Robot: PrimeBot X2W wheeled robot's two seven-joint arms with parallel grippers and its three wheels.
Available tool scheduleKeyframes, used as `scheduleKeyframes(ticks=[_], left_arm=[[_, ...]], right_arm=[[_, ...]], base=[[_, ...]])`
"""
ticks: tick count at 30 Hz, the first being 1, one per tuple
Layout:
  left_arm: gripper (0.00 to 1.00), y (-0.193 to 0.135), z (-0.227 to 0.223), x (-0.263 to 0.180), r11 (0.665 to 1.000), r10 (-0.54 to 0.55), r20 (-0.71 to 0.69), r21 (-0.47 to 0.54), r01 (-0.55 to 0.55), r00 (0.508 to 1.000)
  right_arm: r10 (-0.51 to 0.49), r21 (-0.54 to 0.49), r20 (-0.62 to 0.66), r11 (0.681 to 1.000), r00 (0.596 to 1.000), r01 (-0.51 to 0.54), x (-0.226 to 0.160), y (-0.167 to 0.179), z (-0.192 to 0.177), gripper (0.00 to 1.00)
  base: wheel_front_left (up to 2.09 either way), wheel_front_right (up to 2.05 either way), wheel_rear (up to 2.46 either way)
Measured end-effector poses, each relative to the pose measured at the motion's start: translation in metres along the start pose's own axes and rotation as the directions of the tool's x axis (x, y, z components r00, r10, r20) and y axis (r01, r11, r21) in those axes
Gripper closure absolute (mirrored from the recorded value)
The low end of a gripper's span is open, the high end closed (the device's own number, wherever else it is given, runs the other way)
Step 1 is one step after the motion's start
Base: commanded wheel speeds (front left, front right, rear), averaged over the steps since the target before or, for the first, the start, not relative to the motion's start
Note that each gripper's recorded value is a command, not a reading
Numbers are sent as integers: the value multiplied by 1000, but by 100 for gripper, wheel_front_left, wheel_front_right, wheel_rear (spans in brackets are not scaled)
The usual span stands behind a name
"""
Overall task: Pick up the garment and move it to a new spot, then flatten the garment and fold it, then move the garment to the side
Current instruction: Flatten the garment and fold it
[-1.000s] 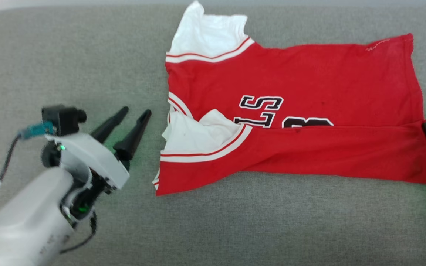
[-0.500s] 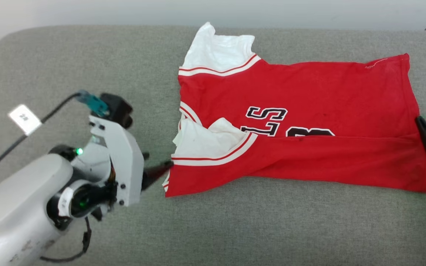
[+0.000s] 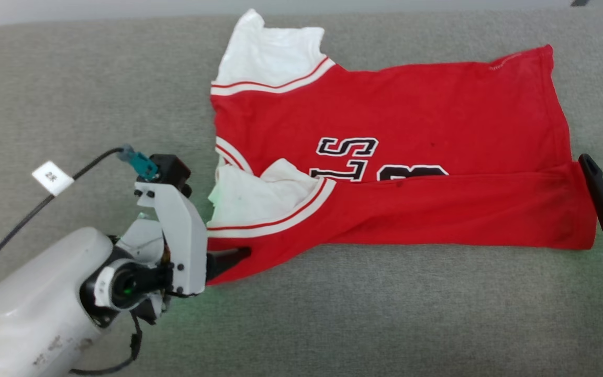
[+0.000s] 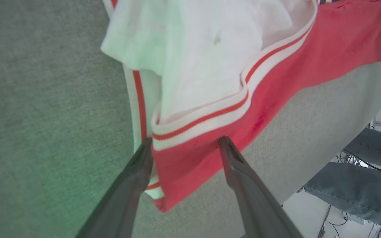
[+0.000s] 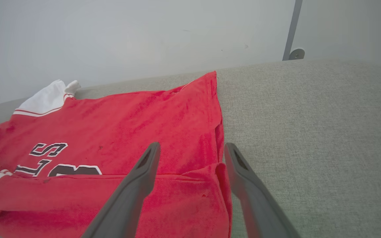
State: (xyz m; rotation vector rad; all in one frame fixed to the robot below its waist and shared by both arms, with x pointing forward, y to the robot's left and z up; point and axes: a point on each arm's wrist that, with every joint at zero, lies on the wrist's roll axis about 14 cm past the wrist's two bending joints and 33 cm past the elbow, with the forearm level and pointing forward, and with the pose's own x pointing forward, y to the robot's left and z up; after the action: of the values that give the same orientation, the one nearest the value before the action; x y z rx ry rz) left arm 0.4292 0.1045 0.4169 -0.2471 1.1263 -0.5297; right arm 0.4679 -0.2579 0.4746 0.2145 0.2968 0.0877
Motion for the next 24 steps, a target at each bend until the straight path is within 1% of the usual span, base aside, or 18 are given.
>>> scheduleKeyframes(ticks=[4, 5, 6, 7, 8, 9, 14, 16, 17, 19, 20, 24], left_arm=[[0, 8, -3, 19, 1000, -12, -31, -28, 11, 999], [2, 8, -4, 23, 999, -18, -38, -30, 17, 999], [21, 7, -3, 27, 999, -32, -41, -37, 30, 999], [53, 7, -3, 30, 998, -40, -46, -47, 38, 998], [81, 8, -3, 33, 997, -47, -48, -55, 45, 998], [100, 9, -2, 35, 997, -52, -47, -53, 49, 998], [100, 4, 2, 40, 994, -85, -30, -65, 83, 996], [100, 0, 2, 40, 994, -95, -25, -57, 93, 995], [100, 1, 2, 40, 994, -94, -20, -54, 93, 995], [100, 0, 2, 39, 995, -92, -15, -50, 91, 996], [100, 0, 2, 38, 995, -92, -14, -48, 91, 996], [100, -1, 3, 39, 995, -99, -7, -35, 98, 995]], right_arm=[[-25, -4, -8, 1000, 1000, 25, -2, -10, -2, 0], [-33, -8, -8, 999, 999, 33, -2, -13, -2, 0], [-40, -10, -9, 999, 999, 40, -3, -16, -1, 0], [-47, -13, -11, 999, 999, 47, -4, -19, -1, 0], [-53, -15, -14, 998, 998, 53, -5, -22, -1, 0], [-59, -19, -16, 998, 998, 58, -6, -24, -1, 0], [-59, -70, -38, 996, 998, 56, -9, -27, 4, 0], [-52, -104, -95, 994, 994, 42, -10, -27, 2, 0], [-48, -127, -159, 991, 986, 28, -11, -26, -5, 0], [-43, -162, -319, 987, 947, -10, -17, -25, -28, 0], [-44, -167, -378, 986, 925, -21, -20, -25, -36, 0], [-51, -194, -543, 979, 838, -66, -26, -26, -56, 0]], base=[[0, 0, 0], [0, 0, 0], [0, 0, 0], [0, 0, 0], [0, 0, 0], [0, 0, 0], [0, 0, 0], [0, 0, 0], [0, 0, 0], [0, 0, 0], [0, 0, 0], [0, 0, 0]])
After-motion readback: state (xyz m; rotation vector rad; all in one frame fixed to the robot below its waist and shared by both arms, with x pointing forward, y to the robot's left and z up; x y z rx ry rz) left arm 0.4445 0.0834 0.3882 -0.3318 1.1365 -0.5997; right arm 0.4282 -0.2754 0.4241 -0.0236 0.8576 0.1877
